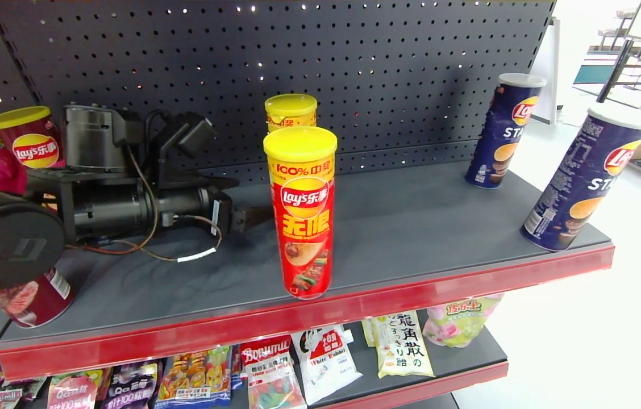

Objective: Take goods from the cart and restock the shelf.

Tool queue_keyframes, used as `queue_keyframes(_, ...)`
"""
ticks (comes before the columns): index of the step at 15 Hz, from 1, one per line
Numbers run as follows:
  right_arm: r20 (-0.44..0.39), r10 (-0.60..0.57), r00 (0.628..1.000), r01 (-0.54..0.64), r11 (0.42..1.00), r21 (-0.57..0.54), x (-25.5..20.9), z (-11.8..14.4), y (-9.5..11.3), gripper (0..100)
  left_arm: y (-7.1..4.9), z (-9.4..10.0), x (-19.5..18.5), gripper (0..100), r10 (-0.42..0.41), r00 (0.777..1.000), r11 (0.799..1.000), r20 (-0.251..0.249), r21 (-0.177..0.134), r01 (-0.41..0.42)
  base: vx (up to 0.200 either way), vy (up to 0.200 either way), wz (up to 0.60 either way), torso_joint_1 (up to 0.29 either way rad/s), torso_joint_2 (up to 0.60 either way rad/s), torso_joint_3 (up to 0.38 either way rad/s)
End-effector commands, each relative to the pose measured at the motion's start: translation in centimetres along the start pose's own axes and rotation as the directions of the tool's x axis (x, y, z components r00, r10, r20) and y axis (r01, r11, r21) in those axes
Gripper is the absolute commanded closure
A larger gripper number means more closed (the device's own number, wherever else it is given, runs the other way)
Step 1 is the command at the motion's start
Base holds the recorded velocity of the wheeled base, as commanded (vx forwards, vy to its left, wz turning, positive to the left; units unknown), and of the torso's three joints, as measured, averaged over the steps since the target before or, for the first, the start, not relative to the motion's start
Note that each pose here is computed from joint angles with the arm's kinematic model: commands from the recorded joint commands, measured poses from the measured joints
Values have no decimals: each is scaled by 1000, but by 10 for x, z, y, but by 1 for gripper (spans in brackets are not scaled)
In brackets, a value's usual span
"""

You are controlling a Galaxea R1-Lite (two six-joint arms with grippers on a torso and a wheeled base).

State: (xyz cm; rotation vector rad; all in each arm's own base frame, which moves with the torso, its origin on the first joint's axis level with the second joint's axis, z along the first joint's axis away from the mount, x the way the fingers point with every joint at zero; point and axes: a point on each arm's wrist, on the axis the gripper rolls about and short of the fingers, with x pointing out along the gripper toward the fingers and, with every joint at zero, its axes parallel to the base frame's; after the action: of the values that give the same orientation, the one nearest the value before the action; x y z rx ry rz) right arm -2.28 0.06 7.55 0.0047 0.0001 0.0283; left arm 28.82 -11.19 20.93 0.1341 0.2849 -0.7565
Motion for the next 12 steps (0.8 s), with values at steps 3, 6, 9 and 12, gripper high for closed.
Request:
queue_keyframes(3,-2,1,1000,-1,1000,0,0,0,0,0,-21,-14,-58,0,22,1000,1000,10,0,-22,0,0,0,0,0,0)
queue_keyframes(6,-2,1,1000,-1,1000,0,0,0,0,0,-48,-30,-117,0,39,997,999,64,19,-40,0,0,0,0,0,0)
queue_keyframes(9,-2,1,1000,-1,1000,0,0,0,0,0,-84,-57,-197,0,173,984,985,44,1,-173,0,0,0,0,0,0)
queue_keyframes(12,-2,1,1000,-1,1000,0,0,0,0,0,-118,-94,-267,0,434,900,901,44,-17,-433,0,0,0,0,0,0)
